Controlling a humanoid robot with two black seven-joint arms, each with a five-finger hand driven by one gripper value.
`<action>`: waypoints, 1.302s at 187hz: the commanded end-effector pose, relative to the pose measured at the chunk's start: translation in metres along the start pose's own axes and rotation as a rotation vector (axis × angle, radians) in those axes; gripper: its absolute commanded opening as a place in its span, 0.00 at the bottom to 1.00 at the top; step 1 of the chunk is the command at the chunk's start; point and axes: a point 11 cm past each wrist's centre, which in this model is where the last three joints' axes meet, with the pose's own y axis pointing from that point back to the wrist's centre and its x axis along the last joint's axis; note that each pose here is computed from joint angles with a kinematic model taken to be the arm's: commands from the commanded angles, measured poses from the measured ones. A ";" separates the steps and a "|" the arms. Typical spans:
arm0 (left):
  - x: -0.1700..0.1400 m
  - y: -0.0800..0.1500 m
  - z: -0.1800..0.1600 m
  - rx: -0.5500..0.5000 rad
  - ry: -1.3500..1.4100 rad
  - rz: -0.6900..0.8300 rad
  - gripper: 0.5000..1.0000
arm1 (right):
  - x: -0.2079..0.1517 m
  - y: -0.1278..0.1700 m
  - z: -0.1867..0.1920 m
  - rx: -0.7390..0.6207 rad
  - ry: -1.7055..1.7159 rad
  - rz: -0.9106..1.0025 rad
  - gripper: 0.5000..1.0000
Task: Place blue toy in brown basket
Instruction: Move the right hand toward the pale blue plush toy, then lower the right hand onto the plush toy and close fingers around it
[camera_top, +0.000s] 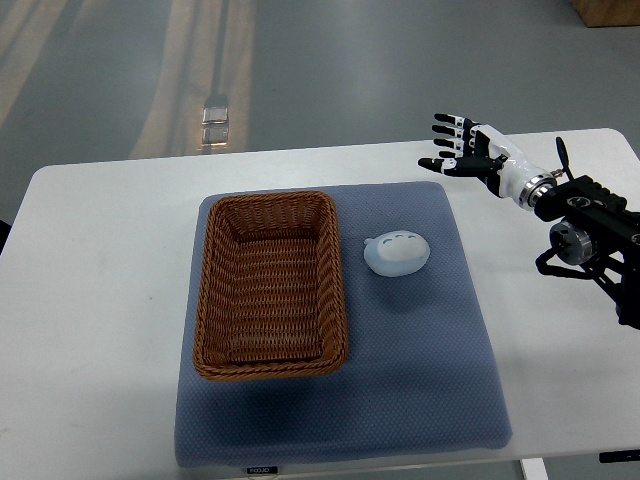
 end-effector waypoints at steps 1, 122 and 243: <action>0.001 0.000 0.000 0.000 0.000 0.002 1.00 | -0.006 -0.002 -0.004 0.002 0.052 -0.033 0.82; 0.003 0.000 0.002 -0.002 -0.001 0.008 1.00 | -0.025 0.008 -0.090 0.114 0.657 -0.347 0.82; 0.003 0.000 0.002 -0.002 -0.004 0.008 1.00 | -0.080 0.023 -0.044 0.053 1.023 -0.683 0.82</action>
